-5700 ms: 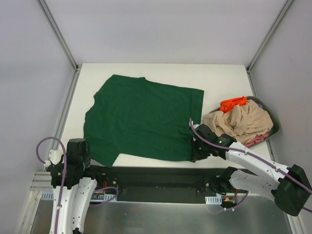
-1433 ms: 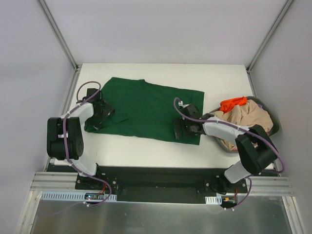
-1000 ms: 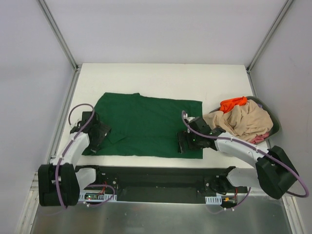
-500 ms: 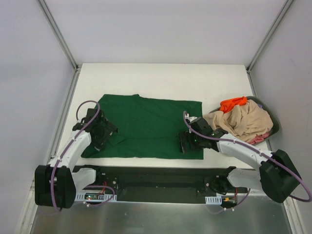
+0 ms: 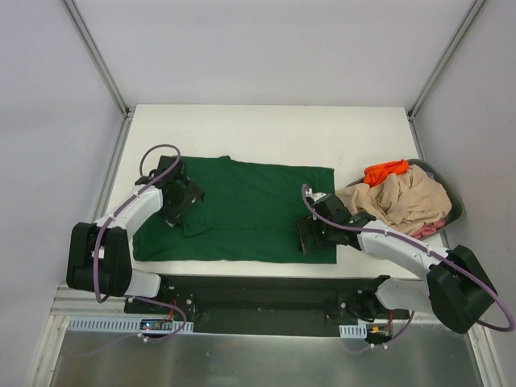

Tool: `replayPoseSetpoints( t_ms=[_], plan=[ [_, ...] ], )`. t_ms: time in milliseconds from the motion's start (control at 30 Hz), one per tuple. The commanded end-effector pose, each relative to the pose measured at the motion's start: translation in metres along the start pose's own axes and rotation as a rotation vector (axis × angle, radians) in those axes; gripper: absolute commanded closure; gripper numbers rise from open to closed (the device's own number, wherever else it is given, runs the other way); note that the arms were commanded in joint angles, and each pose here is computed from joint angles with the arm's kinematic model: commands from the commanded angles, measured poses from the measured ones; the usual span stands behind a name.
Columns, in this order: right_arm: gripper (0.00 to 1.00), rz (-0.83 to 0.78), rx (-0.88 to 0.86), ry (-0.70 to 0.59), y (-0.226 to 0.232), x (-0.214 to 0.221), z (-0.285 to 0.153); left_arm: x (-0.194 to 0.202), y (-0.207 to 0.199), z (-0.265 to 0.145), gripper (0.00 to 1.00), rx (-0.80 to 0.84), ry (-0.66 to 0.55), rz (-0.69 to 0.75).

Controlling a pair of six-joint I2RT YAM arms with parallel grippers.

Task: Fold and stack the t-shirts
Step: Fold the flattened tshirt in 1/3 of the way

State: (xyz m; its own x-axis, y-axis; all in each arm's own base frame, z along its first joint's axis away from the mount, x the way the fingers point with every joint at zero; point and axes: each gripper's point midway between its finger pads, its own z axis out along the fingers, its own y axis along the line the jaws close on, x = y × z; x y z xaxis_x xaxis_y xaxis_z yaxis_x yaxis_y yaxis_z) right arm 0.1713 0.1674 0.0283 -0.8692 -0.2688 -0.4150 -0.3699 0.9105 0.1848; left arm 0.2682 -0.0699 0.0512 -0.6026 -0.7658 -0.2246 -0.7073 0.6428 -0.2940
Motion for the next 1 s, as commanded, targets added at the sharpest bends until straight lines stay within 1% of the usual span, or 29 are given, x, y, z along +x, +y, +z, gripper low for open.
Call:
replayPoseSetpoints(
  t_ms=[0,67,133,167,233,267,333,400,467,633,833,967],
  plan=[
    [0.04,-0.008,0.021,-0.038,-0.004,-0.012,-0.007,-0.029,-0.033,0.002,0.01,0.041,-0.084,0.042],
    [0.04,-0.003,0.023,-0.04,-0.006,-0.012,-0.007,-0.037,-0.055,0.001,0.01,0.089,-0.082,0.075],
    [0.04,0.001,0.025,-0.043,-0.007,-0.012,-0.007,-0.032,-0.073,-0.003,0.01,0.149,-0.029,0.116],
    [0.04,0.001,0.025,-0.043,-0.007,-0.011,-0.007,-0.03,-0.078,-0.006,0.01,0.166,-0.02,0.13],
    [0.04,0.002,0.027,-0.042,-0.008,-0.011,-0.007,-0.032,-0.079,-0.01,0.01,0.168,-0.051,0.162],
    [0.04,0.002,0.027,-0.042,-0.008,-0.011,-0.007,-0.037,-0.075,-0.012,0.01,0.151,-0.078,0.171],
    [0.04,0.002,0.029,-0.041,-0.009,-0.011,-0.006,-0.034,-0.06,-0.014,0.01,0.114,-0.083,0.198],
    [0.04,0.001,0.03,-0.038,-0.009,-0.011,-0.006,-0.029,-0.035,-0.016,0.01,0.043,-0.089,0.199],
    [0.04,-0.002,0.03,-0.038,-0.009,-0.011,-0.005,-0.023,-0.007,-0.016,0.01,-0.023,-0.106,0.177],
    [0.04,-0.006,0.02,-0.031,-0.008,-0.01,-0.004,-0.014,0.043,-0.014,0.01,-0.096,-0.179,0.097],
    [0.04,0.002,0.018,-0.023,-0.008,-0.008,-0.002,-0.015,0.063,-0.006,0.01,-0.155,-0.194,0.061],
    [0.04,0.007,0.02,-0.022,-0.008,-0.007,-0.002,-0.015,0.049,0.007,0.01,-0.14,-0.152,0.074]
  ],
)
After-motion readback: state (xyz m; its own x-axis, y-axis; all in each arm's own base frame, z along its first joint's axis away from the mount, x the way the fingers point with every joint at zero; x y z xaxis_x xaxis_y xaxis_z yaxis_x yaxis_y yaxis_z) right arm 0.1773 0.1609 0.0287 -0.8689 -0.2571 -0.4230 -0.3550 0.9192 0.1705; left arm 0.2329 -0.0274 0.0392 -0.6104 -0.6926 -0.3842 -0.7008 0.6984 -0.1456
